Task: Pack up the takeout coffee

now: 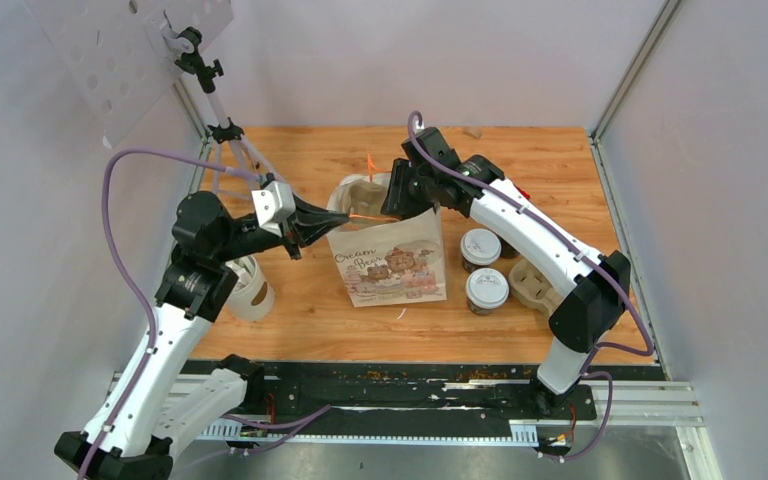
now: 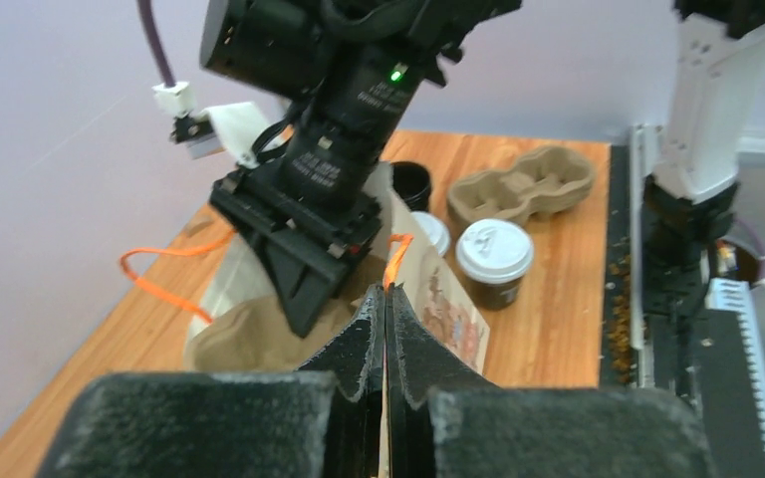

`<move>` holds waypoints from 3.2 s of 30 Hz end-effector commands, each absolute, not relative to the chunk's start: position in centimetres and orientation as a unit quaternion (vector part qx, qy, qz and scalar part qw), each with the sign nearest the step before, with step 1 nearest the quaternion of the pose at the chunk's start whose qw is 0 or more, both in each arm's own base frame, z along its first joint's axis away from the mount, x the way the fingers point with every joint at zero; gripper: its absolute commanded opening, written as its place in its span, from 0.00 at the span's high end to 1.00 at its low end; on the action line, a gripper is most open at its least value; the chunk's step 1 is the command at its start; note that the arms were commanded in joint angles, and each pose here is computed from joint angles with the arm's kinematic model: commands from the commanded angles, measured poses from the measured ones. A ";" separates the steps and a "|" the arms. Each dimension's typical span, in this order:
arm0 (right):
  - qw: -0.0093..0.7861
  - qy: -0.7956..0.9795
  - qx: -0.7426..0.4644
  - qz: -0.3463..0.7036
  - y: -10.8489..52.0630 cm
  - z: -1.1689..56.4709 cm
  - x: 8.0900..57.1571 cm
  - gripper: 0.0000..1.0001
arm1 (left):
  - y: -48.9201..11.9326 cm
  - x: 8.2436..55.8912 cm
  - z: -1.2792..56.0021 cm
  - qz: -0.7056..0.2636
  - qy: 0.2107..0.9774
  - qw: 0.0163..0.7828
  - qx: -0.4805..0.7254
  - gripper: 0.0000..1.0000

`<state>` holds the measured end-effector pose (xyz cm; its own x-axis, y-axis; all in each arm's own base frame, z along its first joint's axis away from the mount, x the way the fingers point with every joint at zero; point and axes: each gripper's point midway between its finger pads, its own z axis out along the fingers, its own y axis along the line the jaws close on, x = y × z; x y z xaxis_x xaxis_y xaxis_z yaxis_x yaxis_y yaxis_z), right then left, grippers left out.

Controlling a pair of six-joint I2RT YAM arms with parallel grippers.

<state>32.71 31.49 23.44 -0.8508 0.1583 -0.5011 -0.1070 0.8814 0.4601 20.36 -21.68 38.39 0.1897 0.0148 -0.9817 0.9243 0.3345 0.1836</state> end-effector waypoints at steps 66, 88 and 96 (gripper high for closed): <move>0.490 0.796 -0.116 0.337 28.2 39.5 26.8 0.34 | -17.6 23.6 36.7 -0.348 0.766 0.529 0.110 0.00; 0.464 0.871 -0.066 0.145 15.8 31.8 22.0 0.00 | -17.6 24.1 30.3 -0.331 0.829 0.439 0.108 0.24; 0.399 0.911 -0.033 0.103 13.8 26.1 20.3 0.00 | -18.6 25.5 30.0 -0.342 0.821 0.444 0.111 0.37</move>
